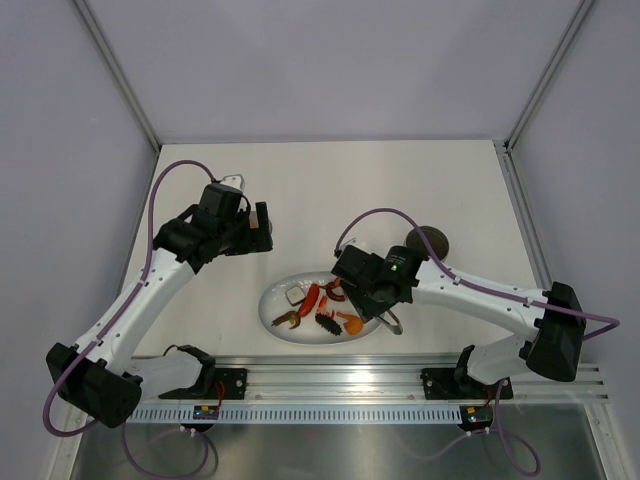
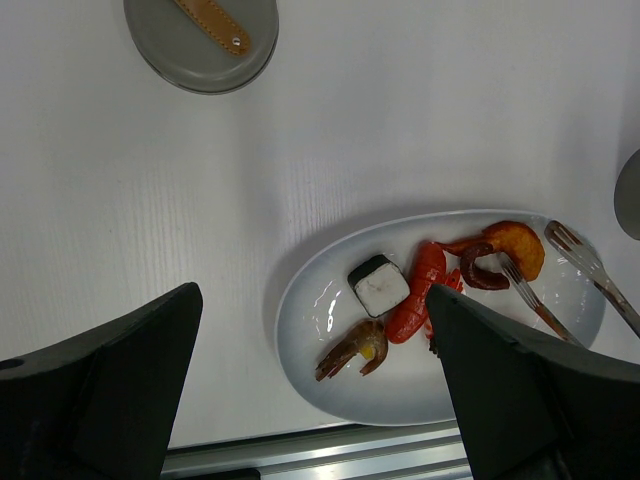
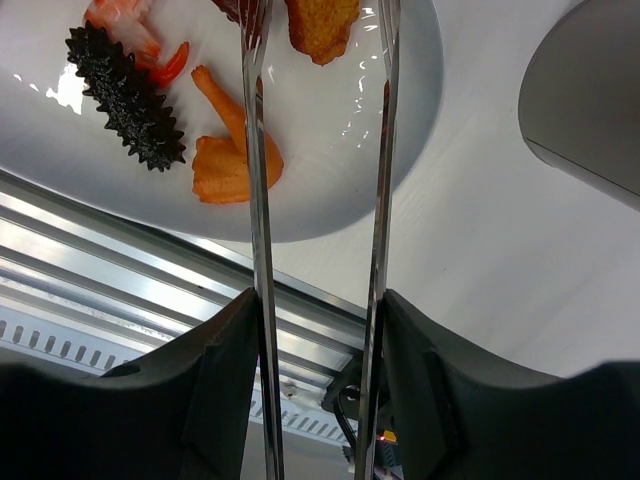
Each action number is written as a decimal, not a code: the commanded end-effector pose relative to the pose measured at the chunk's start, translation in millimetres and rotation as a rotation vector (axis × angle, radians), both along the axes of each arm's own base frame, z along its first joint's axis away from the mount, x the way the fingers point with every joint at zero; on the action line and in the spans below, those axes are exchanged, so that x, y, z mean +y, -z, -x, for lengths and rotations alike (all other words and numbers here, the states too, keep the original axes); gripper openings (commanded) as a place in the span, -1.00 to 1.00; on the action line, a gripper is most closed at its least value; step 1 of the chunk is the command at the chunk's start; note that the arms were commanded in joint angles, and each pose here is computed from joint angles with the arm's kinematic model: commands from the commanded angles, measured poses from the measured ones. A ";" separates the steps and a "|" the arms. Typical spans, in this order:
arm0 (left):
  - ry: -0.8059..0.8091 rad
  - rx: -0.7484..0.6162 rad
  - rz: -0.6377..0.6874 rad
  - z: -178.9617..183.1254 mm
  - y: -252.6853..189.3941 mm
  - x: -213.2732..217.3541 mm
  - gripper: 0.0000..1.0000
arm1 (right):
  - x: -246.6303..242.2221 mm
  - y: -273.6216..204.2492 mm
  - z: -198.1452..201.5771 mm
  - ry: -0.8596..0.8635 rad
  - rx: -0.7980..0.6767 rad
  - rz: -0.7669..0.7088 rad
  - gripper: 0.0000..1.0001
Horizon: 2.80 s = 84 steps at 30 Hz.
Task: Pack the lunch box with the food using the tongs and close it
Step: Pick up the fake food from the plate, then place the fake food in the packing box.
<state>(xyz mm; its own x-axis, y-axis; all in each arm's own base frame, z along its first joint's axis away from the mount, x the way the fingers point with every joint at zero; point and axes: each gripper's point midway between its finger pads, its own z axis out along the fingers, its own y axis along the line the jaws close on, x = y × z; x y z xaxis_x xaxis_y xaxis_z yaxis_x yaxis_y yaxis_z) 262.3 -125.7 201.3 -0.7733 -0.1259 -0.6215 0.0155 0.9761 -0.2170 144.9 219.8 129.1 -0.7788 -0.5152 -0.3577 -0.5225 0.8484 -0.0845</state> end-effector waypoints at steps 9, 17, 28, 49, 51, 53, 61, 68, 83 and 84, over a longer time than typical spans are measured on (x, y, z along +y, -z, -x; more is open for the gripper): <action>-0.005 -0.043 0.035 -4.0 -9.8 -4.2 0.98 | -0.3 -1.4 -1.8 -0.086 0.013 0.005 0.14; -0.004 -0.043 0.033 -3.8 -10.0 -3.5 0.98 | -4.3 1.3 -6.3 -0.075 0.016 0.018 0.03; -0.002 -0.046 0.032 -4.6 -11.0 -3.7 0.98 | -11.8 -20.1 -7.0 -0.074 -0.004 0.017 -0.40; 0.001 -0.047 0.031 -7.4 -10.8 -5.6 0.98 | -33.0 -91.2 -10.0 0.004 -0.119 -0.038 -0.64; -0.001 -0.045 0.031 -7.7 -10.4 -5.2 0.98 | -38.1 -99.9 -13.8 0.022 -0.152 -0.033 -0.64; 0.002 -0.046 0.033 -7.6 -11.4 -5.8 0.98 | -38.9 -112.7 -16.5 0.038 -0.181 -0.055 -0.64; 0.010 -0.056 0.034 -9.3 -15.8 -7.1 0.98 | -61.7 -145.4 -26.9 0.114 -0.287 -0.023 -0.66; 0.012 -0.053 0.035 -8.7 -13.0 -7.4 0.98 | -95.7 -163.6 -25.9 0.203 -0.337 0.038 -0.66; 0.022 -0.054 0.037 -8.7 -13.4 -8.6 0.98 | -124.1 -153.5 -15.7 0.448 -0.345 -0.016 -0.65; 0.019 -0.055 0.039 -9.2 -13.6 -8.4 0.98 | -126.8 -151.6 -15.2 0.464 -0.343 -0.018 -0.66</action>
<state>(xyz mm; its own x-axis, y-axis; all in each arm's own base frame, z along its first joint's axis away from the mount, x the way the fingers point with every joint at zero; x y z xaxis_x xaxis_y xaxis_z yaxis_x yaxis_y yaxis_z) 262.9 -127.7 202.1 -0.7724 -0.1324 -0.6212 0.0165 0.9735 -0.2280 189.1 155.6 297.1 -0.6793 -0.0856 -0.7289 -0.1318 0.9913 0.0064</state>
